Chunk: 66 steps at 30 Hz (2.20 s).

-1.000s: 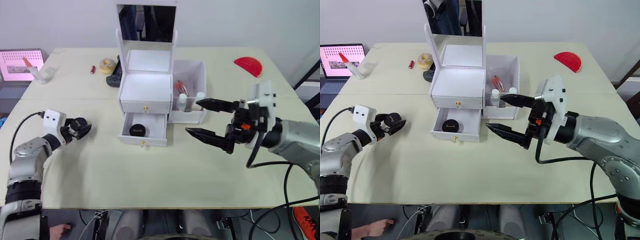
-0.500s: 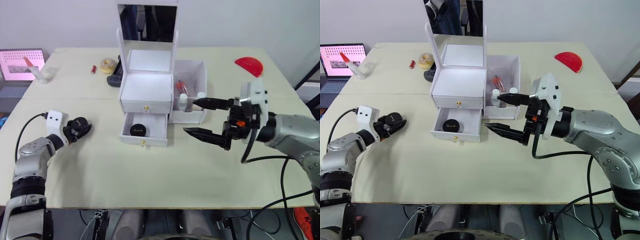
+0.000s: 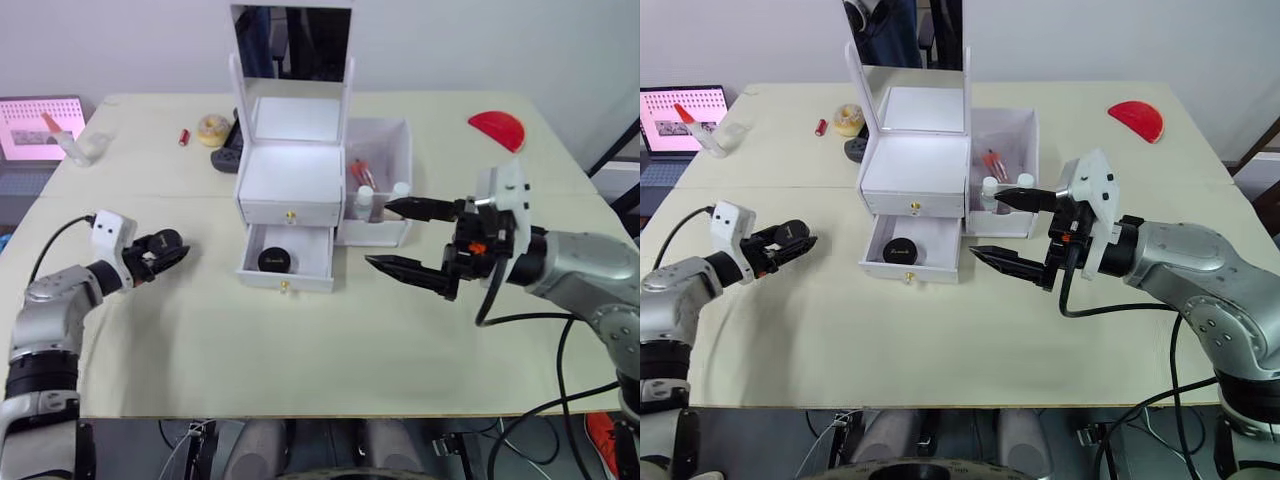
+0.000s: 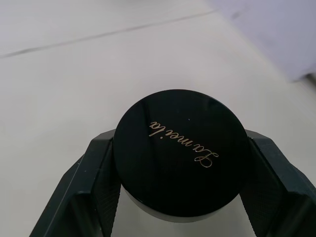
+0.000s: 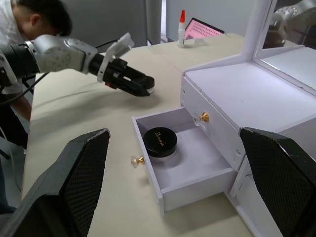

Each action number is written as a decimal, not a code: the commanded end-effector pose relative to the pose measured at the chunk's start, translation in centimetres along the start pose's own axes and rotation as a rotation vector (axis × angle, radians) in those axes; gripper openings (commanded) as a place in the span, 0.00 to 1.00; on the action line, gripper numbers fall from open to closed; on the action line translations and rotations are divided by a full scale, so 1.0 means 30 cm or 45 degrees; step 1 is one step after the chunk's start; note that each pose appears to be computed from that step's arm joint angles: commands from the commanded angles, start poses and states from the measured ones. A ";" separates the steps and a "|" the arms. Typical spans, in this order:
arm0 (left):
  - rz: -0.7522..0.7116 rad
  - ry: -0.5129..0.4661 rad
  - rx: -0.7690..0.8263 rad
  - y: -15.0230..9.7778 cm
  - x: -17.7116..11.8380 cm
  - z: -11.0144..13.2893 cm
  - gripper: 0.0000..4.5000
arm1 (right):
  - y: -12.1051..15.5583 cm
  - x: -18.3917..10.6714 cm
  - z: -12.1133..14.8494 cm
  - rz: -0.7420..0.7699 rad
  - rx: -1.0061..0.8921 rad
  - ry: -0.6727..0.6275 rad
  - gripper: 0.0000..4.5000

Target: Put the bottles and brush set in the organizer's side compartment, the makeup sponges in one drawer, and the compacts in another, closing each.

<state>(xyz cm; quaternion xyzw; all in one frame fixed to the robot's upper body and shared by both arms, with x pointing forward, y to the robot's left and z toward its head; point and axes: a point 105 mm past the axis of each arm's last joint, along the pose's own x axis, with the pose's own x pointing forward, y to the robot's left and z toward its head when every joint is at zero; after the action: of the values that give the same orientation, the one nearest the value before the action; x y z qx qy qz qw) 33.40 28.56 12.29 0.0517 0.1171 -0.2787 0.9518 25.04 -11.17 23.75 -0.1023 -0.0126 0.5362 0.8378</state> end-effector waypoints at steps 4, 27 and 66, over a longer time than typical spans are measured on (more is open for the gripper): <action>-0.455 -0.062 0.219 -0.172 0.002 0.192 0.60 | 0.003 0.005 0.011 -0.014 -0.034 -0.027 1.00; -0.940 -0.060 0.416 -0.578 0.296 0.217 0.60 | 0.025 0.001 0.016 -0.131 -0.049 -0.041 1.00; -0.940 0.014 0.222 -0.370 0.092 0.293 1.00 | 0.022 -0.050 0.010 -0.221 -0.030 -0.037 1.00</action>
<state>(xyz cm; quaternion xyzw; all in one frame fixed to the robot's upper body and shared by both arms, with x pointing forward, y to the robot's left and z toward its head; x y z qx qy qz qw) 31.94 15.86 19.23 0.0971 0.1150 -0.6033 0.7832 24.40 -12.07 22.86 -0.0915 -0.0141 0.4609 0.8826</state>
